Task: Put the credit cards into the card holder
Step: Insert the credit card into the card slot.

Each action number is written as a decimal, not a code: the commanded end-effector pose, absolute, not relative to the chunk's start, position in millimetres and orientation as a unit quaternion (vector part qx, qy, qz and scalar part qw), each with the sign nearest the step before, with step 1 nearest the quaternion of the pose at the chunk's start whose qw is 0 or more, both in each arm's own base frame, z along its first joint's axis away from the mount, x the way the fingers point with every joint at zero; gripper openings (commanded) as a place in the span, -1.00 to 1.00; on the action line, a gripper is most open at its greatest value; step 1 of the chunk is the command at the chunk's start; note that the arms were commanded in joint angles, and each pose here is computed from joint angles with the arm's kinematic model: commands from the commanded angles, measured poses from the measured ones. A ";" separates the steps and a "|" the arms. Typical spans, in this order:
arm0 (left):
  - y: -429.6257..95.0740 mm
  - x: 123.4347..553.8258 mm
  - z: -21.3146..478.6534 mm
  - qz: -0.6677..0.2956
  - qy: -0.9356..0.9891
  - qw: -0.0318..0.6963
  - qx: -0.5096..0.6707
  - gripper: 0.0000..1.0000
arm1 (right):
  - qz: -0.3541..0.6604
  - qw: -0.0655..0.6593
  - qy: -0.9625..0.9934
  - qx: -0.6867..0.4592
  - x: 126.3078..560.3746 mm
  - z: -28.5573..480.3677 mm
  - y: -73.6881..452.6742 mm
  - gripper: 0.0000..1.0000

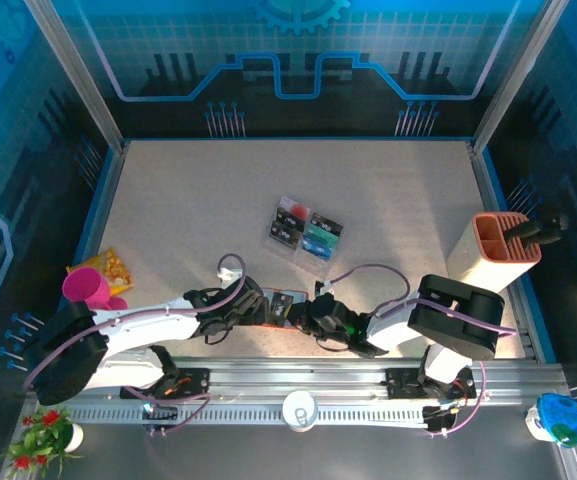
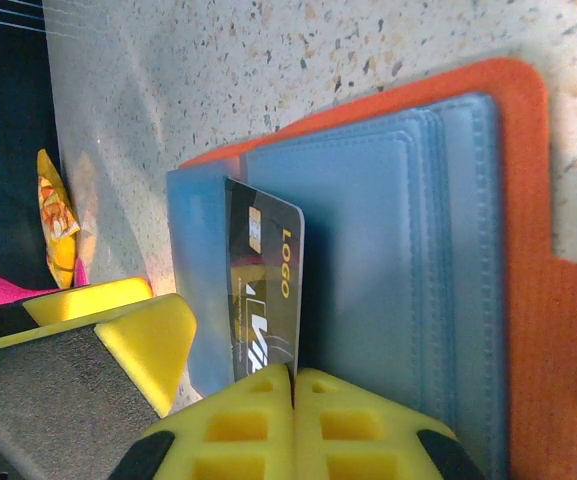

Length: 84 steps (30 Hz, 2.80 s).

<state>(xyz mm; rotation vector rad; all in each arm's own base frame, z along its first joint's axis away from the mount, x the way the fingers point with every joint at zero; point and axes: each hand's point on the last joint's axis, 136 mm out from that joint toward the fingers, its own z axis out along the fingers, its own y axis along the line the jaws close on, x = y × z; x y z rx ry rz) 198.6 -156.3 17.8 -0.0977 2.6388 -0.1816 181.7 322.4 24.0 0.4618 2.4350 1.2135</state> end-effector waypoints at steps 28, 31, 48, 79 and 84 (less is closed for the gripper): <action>-132.8 192.6 20.5 -0.031 0.965 0.250 -0.075 0.98 | 0.360 0.152 0.911 0.130 175.5 -0.6 313.8 -1.00; -116.0 193.2 28.4 -0.013 0.959 0.260 -0.114 0.99 | 0.357 0.153 0.913 0.127 176.0 0.7 311.8 -1.00; -116.2 182.8 -5.8 -0.016 0.970 0.209 -0.125 0.99 | 0.351 0.142 0.921 0.094 176.8 9.0 313.1 -1.00; -122.7 184.1 -8.5 -0.034 0.970 0.212 -0.112 0.99 | 0.345 0.106 0.932 0.023 179.9 13.5 344.7 -0.76; -123.8 184.2 -5.8 -0.040 0.969 0.215 -0.112 0.99 | 0.334 0.122 0.934 -0.028 184.1 40.7 331.6 -0.33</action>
